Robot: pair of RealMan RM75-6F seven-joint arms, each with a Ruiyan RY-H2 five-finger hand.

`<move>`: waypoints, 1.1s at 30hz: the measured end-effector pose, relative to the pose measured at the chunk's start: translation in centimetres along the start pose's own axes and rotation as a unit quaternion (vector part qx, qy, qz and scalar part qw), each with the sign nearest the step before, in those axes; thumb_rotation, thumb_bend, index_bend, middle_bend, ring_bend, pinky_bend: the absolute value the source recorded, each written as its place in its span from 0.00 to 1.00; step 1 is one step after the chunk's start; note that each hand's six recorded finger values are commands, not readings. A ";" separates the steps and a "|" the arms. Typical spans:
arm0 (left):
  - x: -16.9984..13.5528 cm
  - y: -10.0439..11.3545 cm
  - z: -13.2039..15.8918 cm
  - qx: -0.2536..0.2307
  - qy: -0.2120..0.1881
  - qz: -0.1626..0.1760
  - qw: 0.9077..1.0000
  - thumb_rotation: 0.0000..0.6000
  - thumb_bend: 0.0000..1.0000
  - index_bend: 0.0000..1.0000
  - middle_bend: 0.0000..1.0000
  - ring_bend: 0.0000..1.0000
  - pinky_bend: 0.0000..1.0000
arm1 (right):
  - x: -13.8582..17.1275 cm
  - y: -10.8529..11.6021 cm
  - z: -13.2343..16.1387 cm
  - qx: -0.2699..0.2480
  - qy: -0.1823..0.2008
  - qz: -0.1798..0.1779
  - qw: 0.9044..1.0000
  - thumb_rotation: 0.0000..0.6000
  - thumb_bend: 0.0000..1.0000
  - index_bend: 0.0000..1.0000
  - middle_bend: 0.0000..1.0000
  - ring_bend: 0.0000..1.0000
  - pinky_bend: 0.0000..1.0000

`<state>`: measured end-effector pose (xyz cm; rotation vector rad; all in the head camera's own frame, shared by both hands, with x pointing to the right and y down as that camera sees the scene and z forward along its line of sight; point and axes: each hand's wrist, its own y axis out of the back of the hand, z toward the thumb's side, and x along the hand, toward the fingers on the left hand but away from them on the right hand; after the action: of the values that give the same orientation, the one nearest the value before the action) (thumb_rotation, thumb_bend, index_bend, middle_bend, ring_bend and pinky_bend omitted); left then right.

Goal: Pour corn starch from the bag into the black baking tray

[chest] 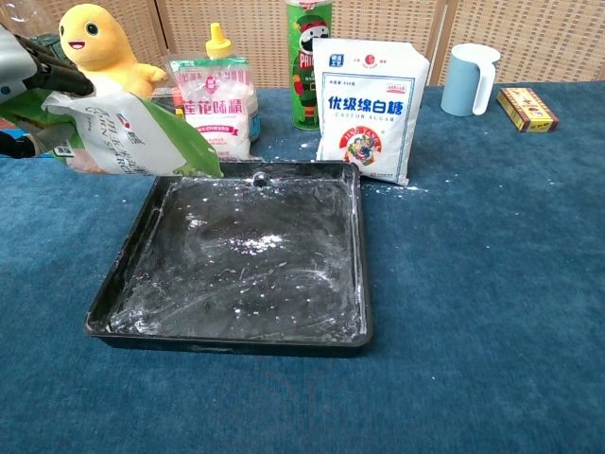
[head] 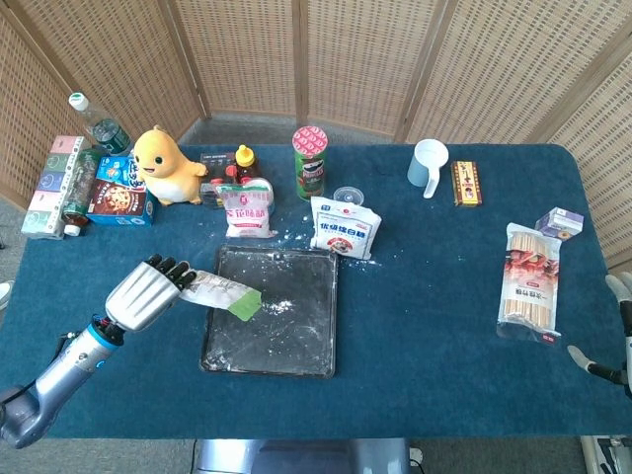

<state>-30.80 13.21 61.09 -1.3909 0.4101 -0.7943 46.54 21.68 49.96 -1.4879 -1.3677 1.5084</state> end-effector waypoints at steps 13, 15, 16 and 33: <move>1.4 1.3 0.2 0.152 -0.075 0.006 0.986 1.00 0.47 0.63 0.56 0.59 0.68 | 0.0 -0.1 0.0 0.003 -0.001 0.001 1.000 1.00 0.05 0.00 0.00 0.00 0.00; 1.5 1.4 0.3 0.165 -0.084 0.005 0.983 1.00 0.47 0.63 0.56 0.59 0.68 | 0.0 -0.1 0.0 0.003 -0.001 0.001 1.000 1.00 0.05 0.00 0.00 0.00 0.00; 1.5 1.4 0.3 0.170 -0.087 0.005 0.982 1.00 0.47 0.63 0.56 0.59 0.68 | 0.0 -0.1 0.0 0.003 -0.001 0.001 1.000 1.00 0.05 0.00 0.00 0.00 0.00; 2.1 2.3 1.9 0.273 -0.149 0.011 0.950 1.00 0.48 0.67 0.58 0.59 0.68 | 0.0 -0.2 0.1 0.005 -0.003 0.004 1.000 1.00 0.05 0.00 0.00 0.00 0.00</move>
<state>-27.42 13.04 59.54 -0.9580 -0.0356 -0.6031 46.43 21.76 50.16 -1.4856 -1.3574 1.5223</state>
